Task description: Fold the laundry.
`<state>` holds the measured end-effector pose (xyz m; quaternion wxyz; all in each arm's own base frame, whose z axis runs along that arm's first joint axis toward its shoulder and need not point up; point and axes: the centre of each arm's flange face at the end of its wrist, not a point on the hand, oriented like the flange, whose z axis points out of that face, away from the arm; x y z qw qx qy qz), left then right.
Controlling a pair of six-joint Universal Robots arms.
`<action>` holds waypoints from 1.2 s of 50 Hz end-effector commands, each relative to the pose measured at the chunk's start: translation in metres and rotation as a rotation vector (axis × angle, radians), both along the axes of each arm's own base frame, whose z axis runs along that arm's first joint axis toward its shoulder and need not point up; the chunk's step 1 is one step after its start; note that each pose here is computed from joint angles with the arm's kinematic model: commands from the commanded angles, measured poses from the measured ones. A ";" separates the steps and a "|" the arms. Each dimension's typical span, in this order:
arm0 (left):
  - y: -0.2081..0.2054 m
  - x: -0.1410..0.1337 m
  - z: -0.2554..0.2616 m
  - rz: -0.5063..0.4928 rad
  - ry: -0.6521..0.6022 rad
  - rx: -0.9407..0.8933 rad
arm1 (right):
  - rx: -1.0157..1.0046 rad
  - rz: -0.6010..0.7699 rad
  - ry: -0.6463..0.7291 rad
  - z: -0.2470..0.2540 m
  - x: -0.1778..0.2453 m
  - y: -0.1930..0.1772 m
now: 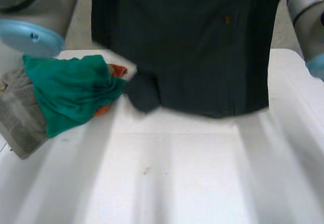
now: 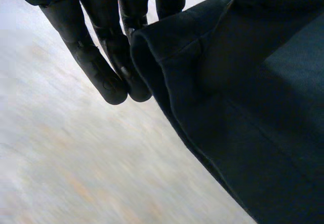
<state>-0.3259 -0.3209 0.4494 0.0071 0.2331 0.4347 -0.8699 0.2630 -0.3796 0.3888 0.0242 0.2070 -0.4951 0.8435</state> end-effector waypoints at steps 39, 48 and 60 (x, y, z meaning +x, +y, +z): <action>0.192 0.072 -0.240 -0.049 -0.755 1.014 | 0.963 0.209 0.631 -0.190 -0.068 0.156; 0.228 0.073 -0.235 -0.101 -0.851 1.095 | 1.101 0.305 0.782 -0.188 -0.078 0.179; 0.148 0.026 -0.231 -0.055 -0.714 0.934 | 0.962 0.238 0.656 -0.188 -0.065 0.146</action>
